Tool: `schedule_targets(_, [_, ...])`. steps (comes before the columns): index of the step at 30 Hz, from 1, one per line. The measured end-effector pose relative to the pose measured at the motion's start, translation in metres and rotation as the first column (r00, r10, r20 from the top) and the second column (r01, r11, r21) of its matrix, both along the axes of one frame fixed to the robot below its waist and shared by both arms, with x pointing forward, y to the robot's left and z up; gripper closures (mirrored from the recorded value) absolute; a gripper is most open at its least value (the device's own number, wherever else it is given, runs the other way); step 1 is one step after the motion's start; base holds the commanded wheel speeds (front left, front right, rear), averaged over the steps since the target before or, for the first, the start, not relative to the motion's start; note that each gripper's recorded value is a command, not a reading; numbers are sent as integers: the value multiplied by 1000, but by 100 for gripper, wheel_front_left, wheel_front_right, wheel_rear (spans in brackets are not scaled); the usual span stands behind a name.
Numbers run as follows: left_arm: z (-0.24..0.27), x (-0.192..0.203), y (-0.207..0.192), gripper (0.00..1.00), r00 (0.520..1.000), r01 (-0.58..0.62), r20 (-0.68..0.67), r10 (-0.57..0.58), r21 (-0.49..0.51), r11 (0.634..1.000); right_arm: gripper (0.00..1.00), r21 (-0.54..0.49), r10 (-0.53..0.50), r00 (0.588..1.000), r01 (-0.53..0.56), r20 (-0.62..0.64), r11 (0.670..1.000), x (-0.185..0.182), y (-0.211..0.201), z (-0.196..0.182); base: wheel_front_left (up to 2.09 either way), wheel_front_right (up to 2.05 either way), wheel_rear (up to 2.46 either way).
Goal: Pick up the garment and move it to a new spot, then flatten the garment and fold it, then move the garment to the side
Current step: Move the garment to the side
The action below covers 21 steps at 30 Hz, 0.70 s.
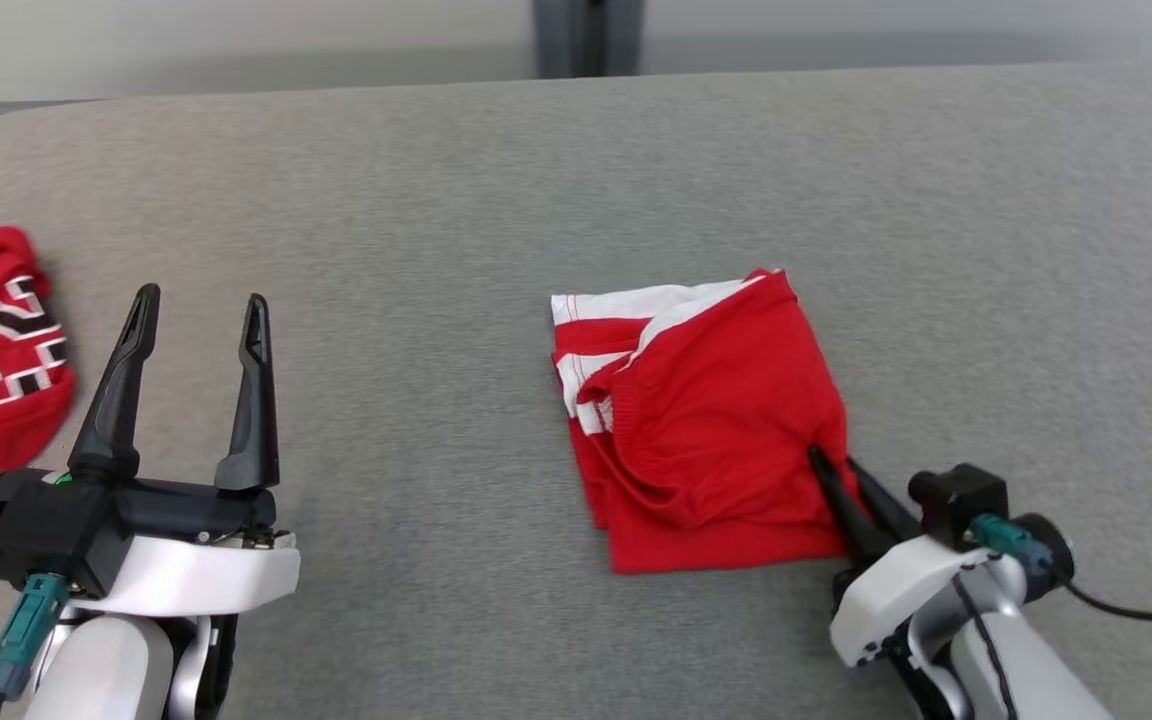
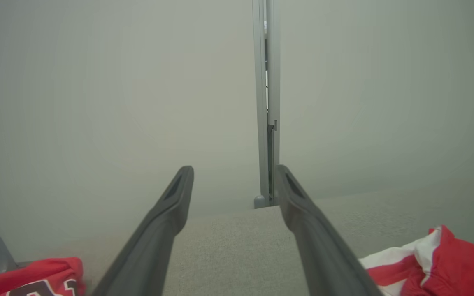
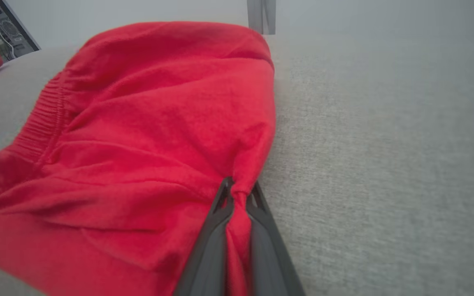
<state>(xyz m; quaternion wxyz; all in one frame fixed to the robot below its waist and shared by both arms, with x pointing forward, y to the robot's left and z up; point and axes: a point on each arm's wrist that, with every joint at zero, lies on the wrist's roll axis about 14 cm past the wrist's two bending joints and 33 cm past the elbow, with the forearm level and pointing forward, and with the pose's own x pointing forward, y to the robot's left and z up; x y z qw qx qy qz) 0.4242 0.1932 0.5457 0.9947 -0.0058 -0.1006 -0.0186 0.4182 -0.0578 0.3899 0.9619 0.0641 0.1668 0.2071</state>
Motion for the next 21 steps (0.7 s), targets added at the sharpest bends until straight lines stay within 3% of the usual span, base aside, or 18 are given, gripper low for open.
schedule_targets(10, [-4,40,-64,0,978,207,20,-206,-13,978,100,-156,-181,980,193,88,969,34,-106,14,0,0,0])
schedule_targets(15, [-12,59,-106,0,942,335,20,-335,-23,942,100,-274,-297,949,314,103,909,40,-185,11,0,0,0])
schedule_targets(21, [-27,73,-147,0,892,452,11,-452,-49,891,100,-446,-365,926,370,101,815,35,-262,7,0,0,0])
